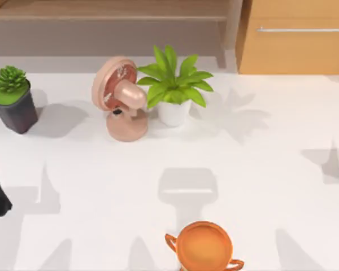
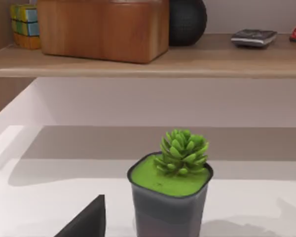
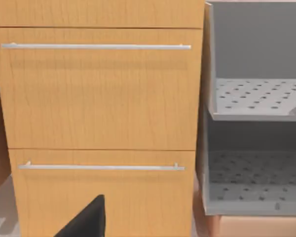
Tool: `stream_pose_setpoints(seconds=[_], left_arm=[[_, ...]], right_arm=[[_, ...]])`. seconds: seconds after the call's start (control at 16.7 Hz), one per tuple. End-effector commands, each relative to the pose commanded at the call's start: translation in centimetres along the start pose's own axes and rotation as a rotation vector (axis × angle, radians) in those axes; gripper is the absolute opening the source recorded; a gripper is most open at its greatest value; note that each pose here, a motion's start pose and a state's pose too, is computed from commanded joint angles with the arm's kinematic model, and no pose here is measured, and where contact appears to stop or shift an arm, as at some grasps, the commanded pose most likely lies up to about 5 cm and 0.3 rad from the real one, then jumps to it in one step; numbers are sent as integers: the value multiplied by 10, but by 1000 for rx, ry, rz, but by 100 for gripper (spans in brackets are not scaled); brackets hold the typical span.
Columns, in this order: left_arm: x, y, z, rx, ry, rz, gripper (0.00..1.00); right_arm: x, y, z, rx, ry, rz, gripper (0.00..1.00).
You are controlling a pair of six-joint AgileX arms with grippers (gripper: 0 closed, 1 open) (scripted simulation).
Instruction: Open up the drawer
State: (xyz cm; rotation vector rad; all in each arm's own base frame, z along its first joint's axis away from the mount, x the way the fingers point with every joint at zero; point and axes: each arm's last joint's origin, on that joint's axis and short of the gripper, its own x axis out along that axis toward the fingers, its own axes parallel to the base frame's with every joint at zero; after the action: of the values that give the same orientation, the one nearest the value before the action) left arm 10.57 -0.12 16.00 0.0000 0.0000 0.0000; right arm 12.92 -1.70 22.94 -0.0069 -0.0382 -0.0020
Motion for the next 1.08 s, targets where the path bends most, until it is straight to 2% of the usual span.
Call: stream_pose_setpoints(seconds=[0.3, 0.54, 0.72, 1.08], left_arm=[[0, 0, 0, 0, 0, 0, 100], [0, 0, 0, 0, 0, 0, 100], [0, 0, 0, 0, 0, 0, 100], [0, 0, 0, 0, 0, 0, 100]], right_arm=[[57, -33, 38, 4, 30, 0, 100], [96, -65, 47, 8, 42, 1, 100], [109, -78, 50, 7, 39, 2, 100], [110, -77, 49, 7, 41, 4, 100]])
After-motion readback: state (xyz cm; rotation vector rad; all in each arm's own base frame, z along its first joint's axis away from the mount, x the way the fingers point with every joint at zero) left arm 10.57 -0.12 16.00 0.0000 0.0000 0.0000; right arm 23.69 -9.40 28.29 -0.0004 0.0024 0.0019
